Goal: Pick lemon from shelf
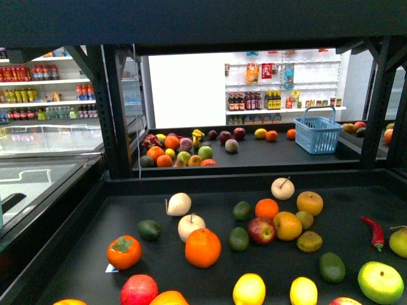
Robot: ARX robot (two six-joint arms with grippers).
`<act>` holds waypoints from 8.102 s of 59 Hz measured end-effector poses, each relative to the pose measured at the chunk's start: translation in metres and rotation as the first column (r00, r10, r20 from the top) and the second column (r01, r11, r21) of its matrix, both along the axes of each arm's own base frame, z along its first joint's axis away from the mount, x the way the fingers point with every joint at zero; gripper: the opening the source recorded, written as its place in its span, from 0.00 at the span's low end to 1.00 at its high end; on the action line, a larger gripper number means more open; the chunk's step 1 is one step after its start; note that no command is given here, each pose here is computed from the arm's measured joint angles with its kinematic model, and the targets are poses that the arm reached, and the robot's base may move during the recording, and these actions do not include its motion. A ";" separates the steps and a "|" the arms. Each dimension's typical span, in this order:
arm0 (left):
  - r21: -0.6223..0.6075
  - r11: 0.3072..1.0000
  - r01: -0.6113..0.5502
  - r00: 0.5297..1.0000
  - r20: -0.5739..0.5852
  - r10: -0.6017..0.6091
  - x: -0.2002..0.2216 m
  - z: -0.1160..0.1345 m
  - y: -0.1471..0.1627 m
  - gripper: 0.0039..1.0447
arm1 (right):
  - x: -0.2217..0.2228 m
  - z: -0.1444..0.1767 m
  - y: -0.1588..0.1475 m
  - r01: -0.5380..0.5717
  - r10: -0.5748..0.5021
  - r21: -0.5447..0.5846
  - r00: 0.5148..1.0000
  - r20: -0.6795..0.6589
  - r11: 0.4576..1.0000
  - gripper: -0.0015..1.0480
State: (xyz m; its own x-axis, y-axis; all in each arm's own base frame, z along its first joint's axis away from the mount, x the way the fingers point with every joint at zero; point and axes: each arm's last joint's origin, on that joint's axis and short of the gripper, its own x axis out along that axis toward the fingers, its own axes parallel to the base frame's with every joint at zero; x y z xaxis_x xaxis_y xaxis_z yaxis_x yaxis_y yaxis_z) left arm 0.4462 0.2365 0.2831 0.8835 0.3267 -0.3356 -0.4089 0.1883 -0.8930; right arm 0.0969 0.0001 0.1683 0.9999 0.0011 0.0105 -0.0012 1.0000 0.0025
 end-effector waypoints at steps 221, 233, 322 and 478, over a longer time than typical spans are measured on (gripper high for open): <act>0.253 0.232 0.939 0.279 -0.171 -0.945 -0.043 -0.005 -0.429 0.14 | 0.426 -0.199 0.012 -0.049 0.039 0.012 0.590 -0.806 0.999 0.93; 0.253 0.231 0.940 0.278 -0.170 -0.945 -0.043 -0.005 -0.429 0.14 | 0.440 -0.209 0.021 0.014 -0.015 -0.009 0.570 -0.822 1.000 0.93; 0.253 0.232 0.939 0.279 -0.171 -0.945 -0.043 -0.005 -0.429 0.14 | 0.422 -0.197 -0.010 0.172 -0.121 -0.023 0.586 -0.801 0.985 0.52; 0.253 0.232 0.939 0.279 -0.171 -0.945 -0.043 -0.005 -0.429 0.14 | 0.342 -0.131 0.017 -0.017 0.091 0.110 0.688 -0.720 0.994 0.93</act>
